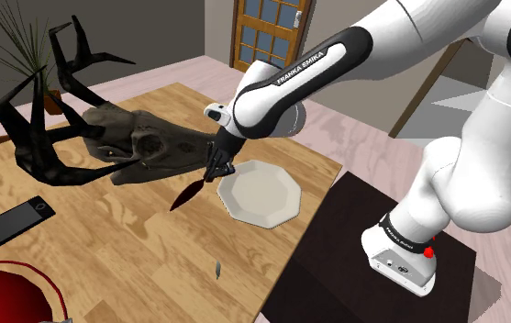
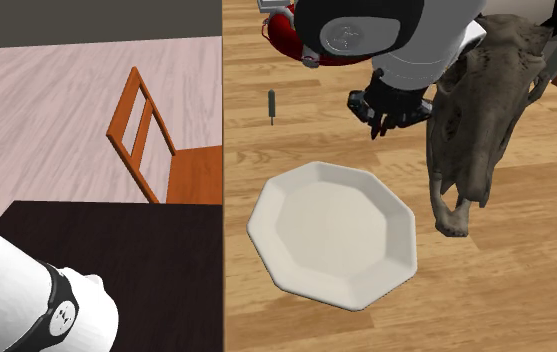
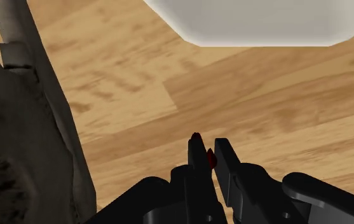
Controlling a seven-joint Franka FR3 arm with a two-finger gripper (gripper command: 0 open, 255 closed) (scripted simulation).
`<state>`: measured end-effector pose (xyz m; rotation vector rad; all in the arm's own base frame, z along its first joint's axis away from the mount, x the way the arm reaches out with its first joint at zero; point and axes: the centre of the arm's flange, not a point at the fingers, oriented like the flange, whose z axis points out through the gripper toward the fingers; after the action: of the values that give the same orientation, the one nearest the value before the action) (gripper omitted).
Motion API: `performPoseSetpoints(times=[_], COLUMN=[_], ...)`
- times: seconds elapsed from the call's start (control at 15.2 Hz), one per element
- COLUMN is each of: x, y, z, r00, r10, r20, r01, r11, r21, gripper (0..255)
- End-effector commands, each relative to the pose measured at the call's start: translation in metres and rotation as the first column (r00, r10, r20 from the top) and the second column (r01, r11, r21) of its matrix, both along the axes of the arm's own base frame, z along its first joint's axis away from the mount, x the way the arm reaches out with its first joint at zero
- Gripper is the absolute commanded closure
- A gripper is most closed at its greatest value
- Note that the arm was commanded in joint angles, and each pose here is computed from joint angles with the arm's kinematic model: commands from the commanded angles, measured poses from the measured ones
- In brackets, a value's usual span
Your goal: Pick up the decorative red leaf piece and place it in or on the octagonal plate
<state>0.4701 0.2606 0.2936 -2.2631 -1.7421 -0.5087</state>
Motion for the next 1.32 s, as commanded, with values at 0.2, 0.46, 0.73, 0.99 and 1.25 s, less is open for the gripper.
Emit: performPoseSetpoints(times=[0.2, 0.46, 0.73, 0.99, 1.25], x=[-0.025, -0.045, -0.065, -0.085, -0.093], y=[-0.061, -0.11, -0.159, -0.208, -0.225], z=[0.0, -0.001, -0.002, -0.003, -0.019], r00=[1.0, 1.0, 1.0, 1.0, 1.0], r10=[0.001, 0.001, 0.001, 0.001, 0.001], r20=[0.001, 0.001, 0.001, 0.001, 0.001], r01=[-0.001, -0.001, -0.001, -0.001, -0.001], r11=[1.0, 1.0, 1.0, 1.0, 1.0], r21=[0.001, 0.001, 0.001, 0.001, 0.001], gripper=[255, 255, 255, 255, 255])
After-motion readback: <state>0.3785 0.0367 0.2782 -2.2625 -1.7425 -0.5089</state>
